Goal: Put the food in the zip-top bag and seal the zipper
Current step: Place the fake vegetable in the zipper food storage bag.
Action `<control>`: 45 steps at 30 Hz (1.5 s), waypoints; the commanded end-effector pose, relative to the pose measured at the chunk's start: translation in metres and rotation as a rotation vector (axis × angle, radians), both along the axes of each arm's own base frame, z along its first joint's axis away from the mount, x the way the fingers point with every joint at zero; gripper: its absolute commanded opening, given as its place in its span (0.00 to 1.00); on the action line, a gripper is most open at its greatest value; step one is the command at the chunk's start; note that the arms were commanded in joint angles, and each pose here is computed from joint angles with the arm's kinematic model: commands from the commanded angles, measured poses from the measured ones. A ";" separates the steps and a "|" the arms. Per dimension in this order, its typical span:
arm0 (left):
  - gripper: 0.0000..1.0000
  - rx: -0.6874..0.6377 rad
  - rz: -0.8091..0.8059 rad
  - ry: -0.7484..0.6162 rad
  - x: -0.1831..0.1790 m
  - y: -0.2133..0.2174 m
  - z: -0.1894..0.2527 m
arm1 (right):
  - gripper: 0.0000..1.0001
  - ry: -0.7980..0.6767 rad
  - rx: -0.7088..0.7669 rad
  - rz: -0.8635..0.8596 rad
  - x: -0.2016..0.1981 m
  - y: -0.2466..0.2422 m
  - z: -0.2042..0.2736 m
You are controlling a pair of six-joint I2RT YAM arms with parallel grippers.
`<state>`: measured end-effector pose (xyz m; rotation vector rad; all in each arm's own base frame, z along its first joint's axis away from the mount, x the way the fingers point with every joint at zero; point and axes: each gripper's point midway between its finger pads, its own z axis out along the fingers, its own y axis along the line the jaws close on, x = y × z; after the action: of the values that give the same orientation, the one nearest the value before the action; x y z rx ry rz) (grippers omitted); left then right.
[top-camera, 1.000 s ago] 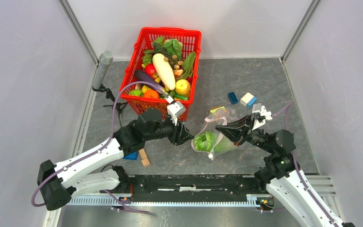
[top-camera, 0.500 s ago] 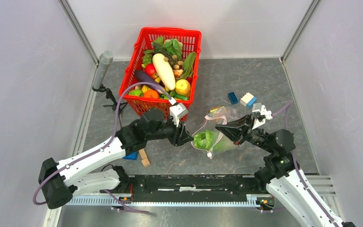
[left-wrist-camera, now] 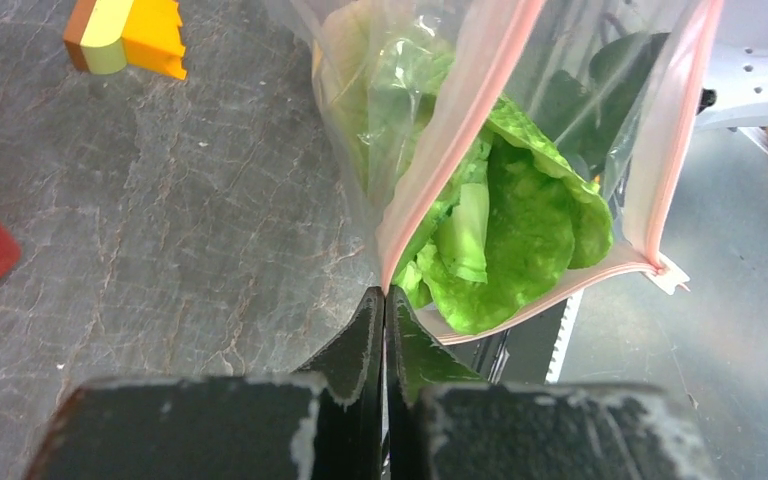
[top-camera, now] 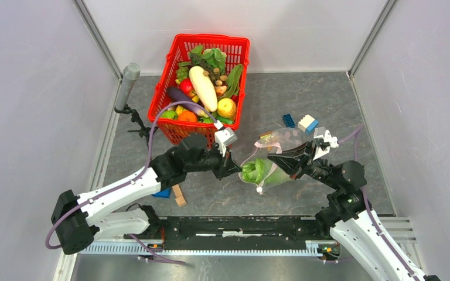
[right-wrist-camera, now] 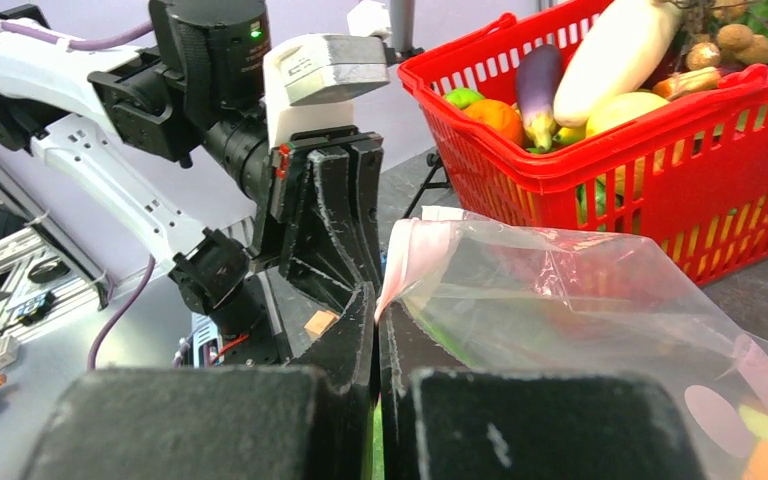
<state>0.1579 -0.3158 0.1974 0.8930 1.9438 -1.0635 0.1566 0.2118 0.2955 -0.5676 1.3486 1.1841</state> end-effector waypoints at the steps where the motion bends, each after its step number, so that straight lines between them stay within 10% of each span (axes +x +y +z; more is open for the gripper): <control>1: 0.02 -0.114 -0.035 -0.028 -0.003 -0.010 0.031 | 0.00 -0.041 0.014 -0.081 0.010 -0.008 0.012; 11: 0.02 -0.106 0.094 -0.106 0.018 0.006 0.078 | 0.00 0.047 -0.096 -0.207 0.030 -0.020 -0.018; 22: 0.02 -0.113 0.205 -0.110 0.037 0.016 0.104 | 0.00 -0.117 0.028 -0.113 0.000 -0.018 0.056; 35: 0.08 -0.212 0.160 -0.123 0.037 0.002 0.127 | 0.00 0.120 0.014 -0.408 0.030 -0.056 0.076; 37: 0.35 -0.207 0.160 -0.135 0.041 -0.001 0.129 | 0.00 0.130 -0.013 -0.414 0.034 -0.055 0.067; 45: 0.75 -0.187 0.202 -0.185 0.063 0.005 0.136 | 0.00 0.139 -0.041 -0.354 0.042 -0.040 0.041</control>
<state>0.2054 -0.3157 0.2960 0.6924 1.8155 -1.0110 0.1942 0.1673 0.3294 -0.2331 1.5888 0.9095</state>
